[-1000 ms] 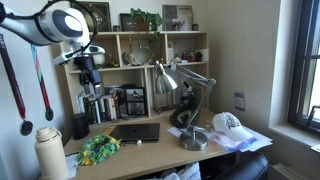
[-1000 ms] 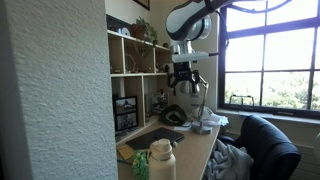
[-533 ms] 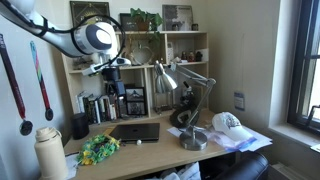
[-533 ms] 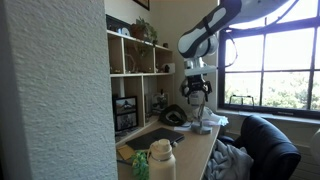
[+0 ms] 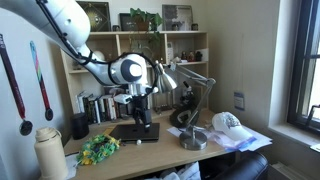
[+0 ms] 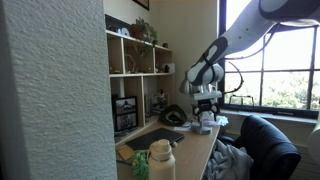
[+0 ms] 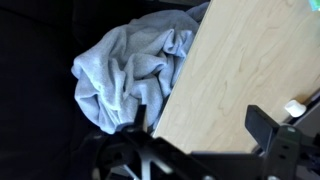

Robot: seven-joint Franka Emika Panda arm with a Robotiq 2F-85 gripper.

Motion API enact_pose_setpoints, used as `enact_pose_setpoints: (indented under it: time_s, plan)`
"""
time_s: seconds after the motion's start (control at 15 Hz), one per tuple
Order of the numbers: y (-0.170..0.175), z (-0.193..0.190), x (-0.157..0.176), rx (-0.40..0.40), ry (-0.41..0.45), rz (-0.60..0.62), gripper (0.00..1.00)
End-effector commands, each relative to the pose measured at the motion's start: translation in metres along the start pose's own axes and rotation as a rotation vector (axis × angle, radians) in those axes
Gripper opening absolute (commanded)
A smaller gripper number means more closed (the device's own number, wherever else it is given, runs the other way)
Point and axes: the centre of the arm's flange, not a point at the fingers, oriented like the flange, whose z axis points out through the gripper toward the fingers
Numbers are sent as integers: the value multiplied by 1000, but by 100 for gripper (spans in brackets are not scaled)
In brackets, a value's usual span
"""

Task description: Hang the fleece on the headrest

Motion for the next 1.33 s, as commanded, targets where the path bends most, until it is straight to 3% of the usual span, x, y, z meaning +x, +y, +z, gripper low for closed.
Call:
enact_pose_setpoints:
  time_s: [0.0, 0.6, 1.27]
  plan:
    - [1, 50, 41, -41, -33, 5, 100]
    - [42, 136, 72, -156, -142, 120, 100]
    - [89, 196, 61, -206, -234, 215, 100]
